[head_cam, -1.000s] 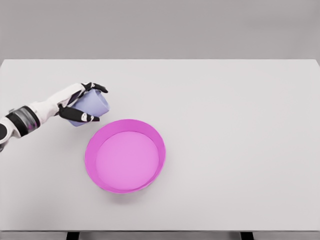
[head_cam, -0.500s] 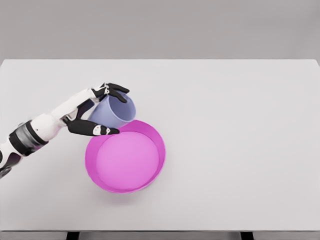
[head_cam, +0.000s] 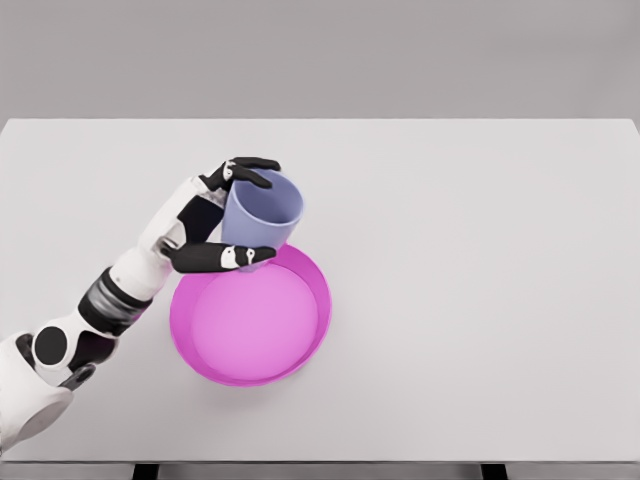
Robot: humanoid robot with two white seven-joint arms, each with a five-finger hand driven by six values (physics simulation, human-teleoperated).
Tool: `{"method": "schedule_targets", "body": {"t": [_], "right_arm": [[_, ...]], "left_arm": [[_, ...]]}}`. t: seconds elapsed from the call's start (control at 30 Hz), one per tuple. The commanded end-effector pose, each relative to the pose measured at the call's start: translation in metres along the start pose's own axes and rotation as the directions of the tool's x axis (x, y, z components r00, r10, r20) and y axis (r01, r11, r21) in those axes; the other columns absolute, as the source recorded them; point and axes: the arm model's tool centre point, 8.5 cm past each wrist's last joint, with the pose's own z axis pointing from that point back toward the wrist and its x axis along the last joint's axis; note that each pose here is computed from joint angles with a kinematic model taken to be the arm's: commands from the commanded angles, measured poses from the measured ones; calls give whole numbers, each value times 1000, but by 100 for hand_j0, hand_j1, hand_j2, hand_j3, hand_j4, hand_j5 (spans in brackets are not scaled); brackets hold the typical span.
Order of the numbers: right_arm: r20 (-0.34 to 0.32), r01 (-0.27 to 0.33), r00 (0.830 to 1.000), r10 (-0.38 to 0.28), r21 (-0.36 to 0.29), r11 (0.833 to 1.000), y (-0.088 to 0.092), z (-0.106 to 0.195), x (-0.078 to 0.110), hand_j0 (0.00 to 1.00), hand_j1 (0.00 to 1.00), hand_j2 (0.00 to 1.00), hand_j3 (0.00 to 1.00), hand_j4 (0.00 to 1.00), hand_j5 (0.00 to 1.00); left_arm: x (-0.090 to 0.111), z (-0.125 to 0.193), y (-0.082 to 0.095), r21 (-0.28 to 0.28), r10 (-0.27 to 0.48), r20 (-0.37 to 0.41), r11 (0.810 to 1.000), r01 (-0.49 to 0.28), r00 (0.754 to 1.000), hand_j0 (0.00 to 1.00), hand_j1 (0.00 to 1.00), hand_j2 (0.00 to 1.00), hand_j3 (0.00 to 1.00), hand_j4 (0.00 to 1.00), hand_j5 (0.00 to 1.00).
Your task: Flip the cup with left arm and place it on the plate
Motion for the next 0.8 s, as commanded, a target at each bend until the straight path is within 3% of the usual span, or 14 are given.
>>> {"method": "schedule_targets", "body": {"t": [0.0,0.1,0.27,0.37,0.57,0.77], "right_arm": [[1,0,1000,0,1,1000,0,0,0,100,100,100,100,100,100],[0,-1,1000,1,1,1000,0,0,0,100,100,100,100,100,100],[-1,-1,1000,1,1,1000,0,0,0,100,100,100,100,100,100],[1,0,1000,0,-1,1000,0,0,0,100,100,100,100,100,100],[0,-1,1000,1,1,1000,0,0,0,100,100,100,100,100,100],[0,1,1000,-1,1,1000,0,0,0,100,100,100,100,100,100]], "left_arm": [[-1,-3,4,90,-6,12,996,5,1000,59,59,59,59,59,59],[-5,5,10,212,-34,-4,977,34,999,59,59,59,59,59,59],[2,3,-7,145,-109,23,984,104,994,59,59,59,59,59,59],[2,-2,-14,137,-121,47,984,114,992,59,59,59,59,59,59],[6,-13,-15,172,-105,93,981,88,990,59,59,59,59,59,59],[-8,1,-30,185,-55,58,982,43,997,62,62,62,62,62,62]]}}
